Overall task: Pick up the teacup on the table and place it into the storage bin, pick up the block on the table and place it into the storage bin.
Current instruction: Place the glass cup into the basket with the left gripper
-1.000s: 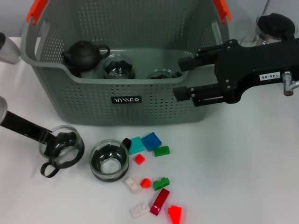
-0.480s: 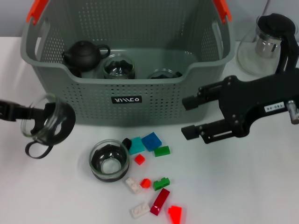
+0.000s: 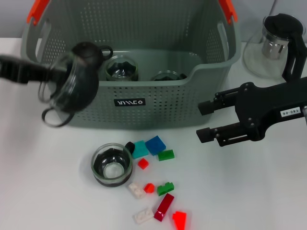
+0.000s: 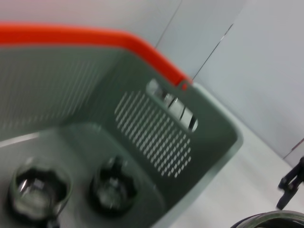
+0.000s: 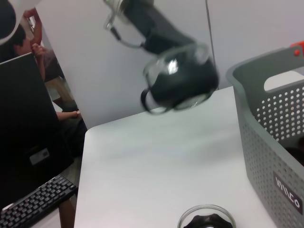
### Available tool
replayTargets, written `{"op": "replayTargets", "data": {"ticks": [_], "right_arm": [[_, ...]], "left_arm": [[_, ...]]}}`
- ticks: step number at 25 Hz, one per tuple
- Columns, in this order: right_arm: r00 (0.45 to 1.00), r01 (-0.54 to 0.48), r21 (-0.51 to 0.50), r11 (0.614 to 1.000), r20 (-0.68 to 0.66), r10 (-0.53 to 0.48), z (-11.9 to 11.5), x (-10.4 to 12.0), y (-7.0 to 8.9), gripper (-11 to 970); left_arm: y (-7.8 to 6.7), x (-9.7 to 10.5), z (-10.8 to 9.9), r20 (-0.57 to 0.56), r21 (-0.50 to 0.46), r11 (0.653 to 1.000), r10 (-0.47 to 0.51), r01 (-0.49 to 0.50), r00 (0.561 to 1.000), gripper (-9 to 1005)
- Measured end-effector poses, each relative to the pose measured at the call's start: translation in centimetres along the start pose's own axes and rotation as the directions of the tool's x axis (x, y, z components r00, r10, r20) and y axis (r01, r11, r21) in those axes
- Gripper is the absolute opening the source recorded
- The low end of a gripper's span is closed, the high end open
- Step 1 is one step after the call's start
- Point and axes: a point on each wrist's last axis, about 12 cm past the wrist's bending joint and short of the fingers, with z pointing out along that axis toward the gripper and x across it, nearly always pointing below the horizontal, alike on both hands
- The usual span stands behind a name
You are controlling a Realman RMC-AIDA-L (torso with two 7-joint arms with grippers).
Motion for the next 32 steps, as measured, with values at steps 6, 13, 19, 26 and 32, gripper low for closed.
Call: {"op": "replayTargets", "data": {"ticks": [6,13,19,26,32], "right_arm": [[0.999,-0.033,-0.004,0.999,0.004,0.033,-0.1,0.7,-0.1,715],[0.997,-0.065,-0.017,0.998,-0.03,0.064,0.4,1.6,-0.4,716],[0.995,-0.084,-0.021,0.996,-0.046,0.083,0.7,2.0,-0.6,716],[0.996,-0.082,-0.013,0.997,-0.046,0.082,0.7,2.0,-0.7,716],[0.995,-0.087,-0.016,0.996,-0.044,0.086,0.8,2.3,-0.8,716]], "left_arm": [[0.0,-4.5,0.0,0.078,0.023,0.996,0.082,-0.084,0.994,45],[1.2,-9.4,3.9,0.084,-0.038,0.993,0.114,-0.111,0.99,46],[1.8,-12.0,9.0,-0.004,-0.176,0.972,0.16,-0.158,0.987,47],[2.0,-12.9,13.4,-0.054,-0.314,0.927,0.197,-0.204,0.979,48],[1.8,-13.0,16.1,-0.096,-0.378,0.893,0.226,-0.246,0.969,49]]}}
